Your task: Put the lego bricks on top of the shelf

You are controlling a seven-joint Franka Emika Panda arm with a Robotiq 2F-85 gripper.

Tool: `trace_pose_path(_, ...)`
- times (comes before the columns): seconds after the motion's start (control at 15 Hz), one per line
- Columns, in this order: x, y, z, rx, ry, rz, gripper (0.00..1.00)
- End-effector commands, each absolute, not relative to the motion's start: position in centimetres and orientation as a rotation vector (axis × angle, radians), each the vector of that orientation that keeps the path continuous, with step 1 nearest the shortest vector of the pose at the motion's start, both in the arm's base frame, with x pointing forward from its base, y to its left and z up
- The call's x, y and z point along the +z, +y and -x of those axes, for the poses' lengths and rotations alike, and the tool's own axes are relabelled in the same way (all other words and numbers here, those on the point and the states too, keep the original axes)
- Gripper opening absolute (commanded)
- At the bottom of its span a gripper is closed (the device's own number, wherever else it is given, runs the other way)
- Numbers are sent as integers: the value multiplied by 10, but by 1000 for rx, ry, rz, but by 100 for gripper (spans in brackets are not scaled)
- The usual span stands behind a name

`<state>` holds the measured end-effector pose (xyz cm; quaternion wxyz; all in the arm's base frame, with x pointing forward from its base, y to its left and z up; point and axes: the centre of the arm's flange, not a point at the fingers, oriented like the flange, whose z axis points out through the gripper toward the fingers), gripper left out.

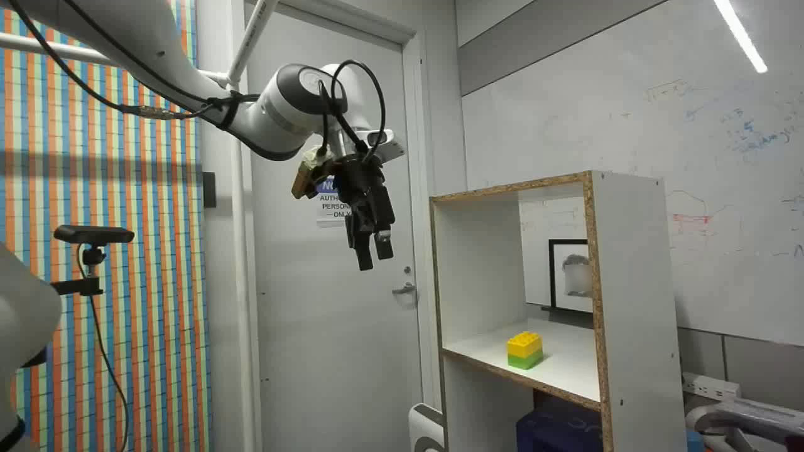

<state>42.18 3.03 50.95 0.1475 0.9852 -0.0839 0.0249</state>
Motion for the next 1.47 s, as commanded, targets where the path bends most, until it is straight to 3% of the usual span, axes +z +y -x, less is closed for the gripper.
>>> trace_pose_path(0.0, 511, 30, -422, 77, -241, -2835, 100)
trace_pose_path(0.33, 517, 31, -423, 95, -243, -2836, 100)
trace_pose_path(0.8, 489, -59, -471, -20, -153, -3040, 100)
trace_pose_path(1.4, 381, -80, -551, 385, -262, -3058, 100)
